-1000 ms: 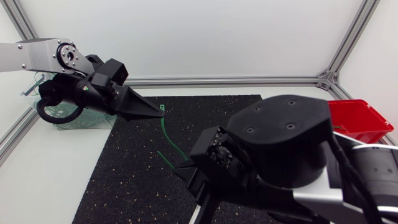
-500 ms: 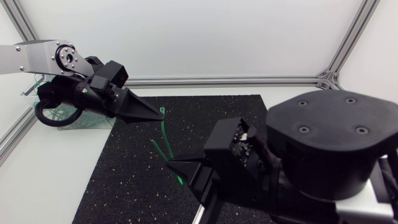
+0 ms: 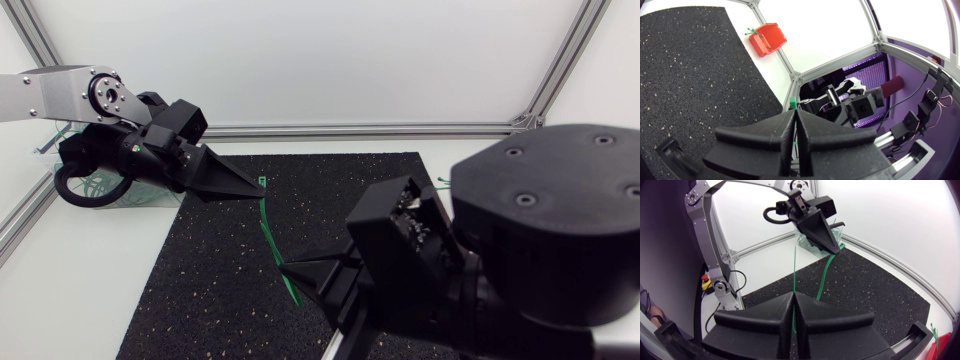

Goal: Take a green cable tie from the red box, thread the tail through the head to close it, then place it in the transparent bin on the left.

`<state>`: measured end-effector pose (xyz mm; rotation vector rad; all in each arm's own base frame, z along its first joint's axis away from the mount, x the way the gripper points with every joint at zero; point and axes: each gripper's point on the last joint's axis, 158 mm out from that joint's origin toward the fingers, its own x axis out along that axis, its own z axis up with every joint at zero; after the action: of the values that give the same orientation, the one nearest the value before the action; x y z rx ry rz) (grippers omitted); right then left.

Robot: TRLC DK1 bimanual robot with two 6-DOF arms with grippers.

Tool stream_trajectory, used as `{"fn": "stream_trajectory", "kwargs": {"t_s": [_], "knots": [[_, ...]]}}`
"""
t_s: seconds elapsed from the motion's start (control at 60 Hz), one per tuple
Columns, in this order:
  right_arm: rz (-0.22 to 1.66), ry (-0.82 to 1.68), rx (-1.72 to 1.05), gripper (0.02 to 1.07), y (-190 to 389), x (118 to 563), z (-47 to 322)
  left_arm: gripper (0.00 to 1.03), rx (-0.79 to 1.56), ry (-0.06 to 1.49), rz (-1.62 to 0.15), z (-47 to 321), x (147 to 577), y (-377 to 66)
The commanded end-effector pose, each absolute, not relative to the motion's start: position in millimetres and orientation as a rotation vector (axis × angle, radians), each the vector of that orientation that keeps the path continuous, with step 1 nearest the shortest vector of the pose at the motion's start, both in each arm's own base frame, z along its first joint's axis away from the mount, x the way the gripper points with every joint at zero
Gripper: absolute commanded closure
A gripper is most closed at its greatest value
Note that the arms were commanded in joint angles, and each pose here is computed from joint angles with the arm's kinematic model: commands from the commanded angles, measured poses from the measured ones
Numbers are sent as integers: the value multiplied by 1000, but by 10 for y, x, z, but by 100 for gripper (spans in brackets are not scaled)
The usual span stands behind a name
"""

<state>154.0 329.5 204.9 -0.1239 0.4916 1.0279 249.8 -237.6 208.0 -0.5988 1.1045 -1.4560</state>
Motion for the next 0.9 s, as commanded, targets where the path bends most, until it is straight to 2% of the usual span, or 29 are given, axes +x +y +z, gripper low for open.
{"fn": "stream_trajectory", "kwargs": {"t_s": [0.0, 0.317, 0.883], "knots": [[1037, 472, -48, 102, 3333, 1531, 2377, 100, -585, 1081, -1485, 2110, 2398, -2392], [970, 548, 62, 102, 3326, 1642, 2532, 100, -538, 1011, -1508, 2177, 2363, -2391], [987, 647, 236, 102, 3422, 1528, 2796, 100, -506, 935, -1540, 2280, 2258, -2389]]}}
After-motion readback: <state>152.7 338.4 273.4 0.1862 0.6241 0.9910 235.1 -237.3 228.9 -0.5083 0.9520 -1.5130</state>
